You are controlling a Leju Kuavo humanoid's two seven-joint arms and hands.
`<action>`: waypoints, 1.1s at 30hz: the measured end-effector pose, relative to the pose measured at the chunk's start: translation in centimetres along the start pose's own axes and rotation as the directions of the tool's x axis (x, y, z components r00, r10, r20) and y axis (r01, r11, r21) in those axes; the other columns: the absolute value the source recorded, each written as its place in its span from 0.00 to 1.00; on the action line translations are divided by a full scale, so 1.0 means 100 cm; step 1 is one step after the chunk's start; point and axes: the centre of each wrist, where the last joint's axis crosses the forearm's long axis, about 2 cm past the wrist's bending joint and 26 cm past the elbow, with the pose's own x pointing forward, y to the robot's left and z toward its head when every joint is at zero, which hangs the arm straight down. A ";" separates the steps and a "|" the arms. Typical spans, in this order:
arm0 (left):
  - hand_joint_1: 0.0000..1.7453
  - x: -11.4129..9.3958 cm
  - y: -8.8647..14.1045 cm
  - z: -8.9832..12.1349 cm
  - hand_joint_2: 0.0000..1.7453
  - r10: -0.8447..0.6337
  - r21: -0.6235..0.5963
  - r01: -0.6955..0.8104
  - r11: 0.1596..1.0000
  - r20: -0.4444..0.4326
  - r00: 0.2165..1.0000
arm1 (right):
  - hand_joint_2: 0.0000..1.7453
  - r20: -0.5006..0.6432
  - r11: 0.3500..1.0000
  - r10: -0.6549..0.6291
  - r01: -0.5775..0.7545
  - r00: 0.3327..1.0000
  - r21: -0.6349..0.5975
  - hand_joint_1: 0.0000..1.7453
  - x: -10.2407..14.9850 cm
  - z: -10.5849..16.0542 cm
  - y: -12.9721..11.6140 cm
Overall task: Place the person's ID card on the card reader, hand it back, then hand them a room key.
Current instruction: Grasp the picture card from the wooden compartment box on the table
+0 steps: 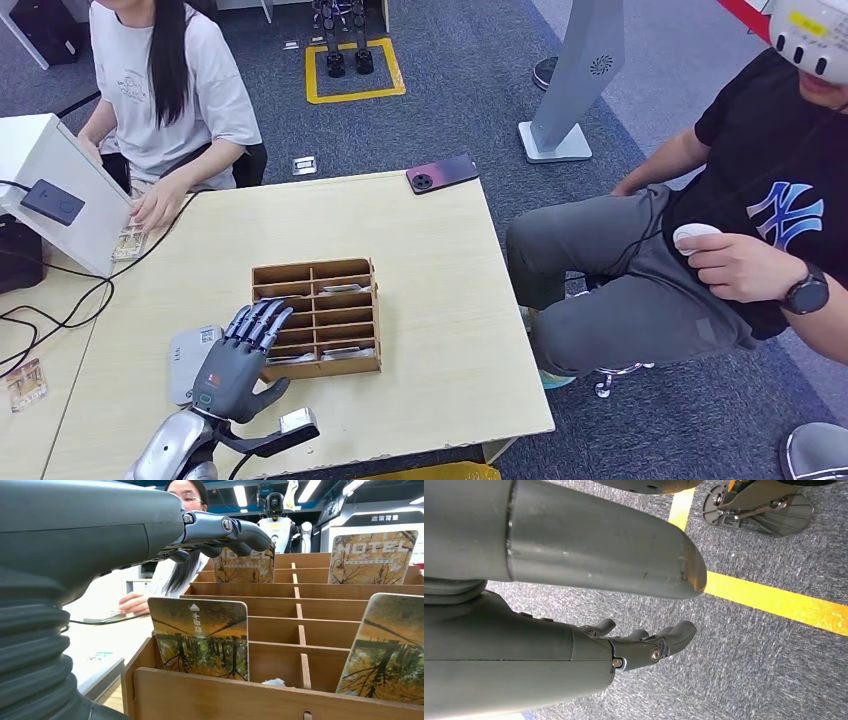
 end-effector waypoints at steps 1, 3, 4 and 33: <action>0.00 0.000 0.000 0.000 1.00 0.001 -0.001 -0.001 1.000 -0.001 1.000 | 0.00 0.000 1.000 0.000 0.000 1.000 0.001 0.00 0.000 0.000 0.000; 0.00 0.000 -0.001 0.000 1.00 0.002 -0.003 -0.003 1.000 -0.002 1.000 | 0.00 0.001 1.000 0.000 0.000 1.000 0.002 0.00 0.000 0.000 0.000; 0.00 0.000 -0.001 0.000 1.00 0.004 -0.004 -0.004 1.000 -0.003 1.000 | 0.00 0.002 1.000 0.000 0.000 1.000 0.003 0.00 0.000 0.000 0.000; 1.00 -0.010 0.002 -0.004 1.00 0.069 -0.034 -0.068 0.997 0.028 0.997 | 0.00 0.010 1.000 0.010 -0.010 1.000 0.002 0.00 0.000 0.000 0.001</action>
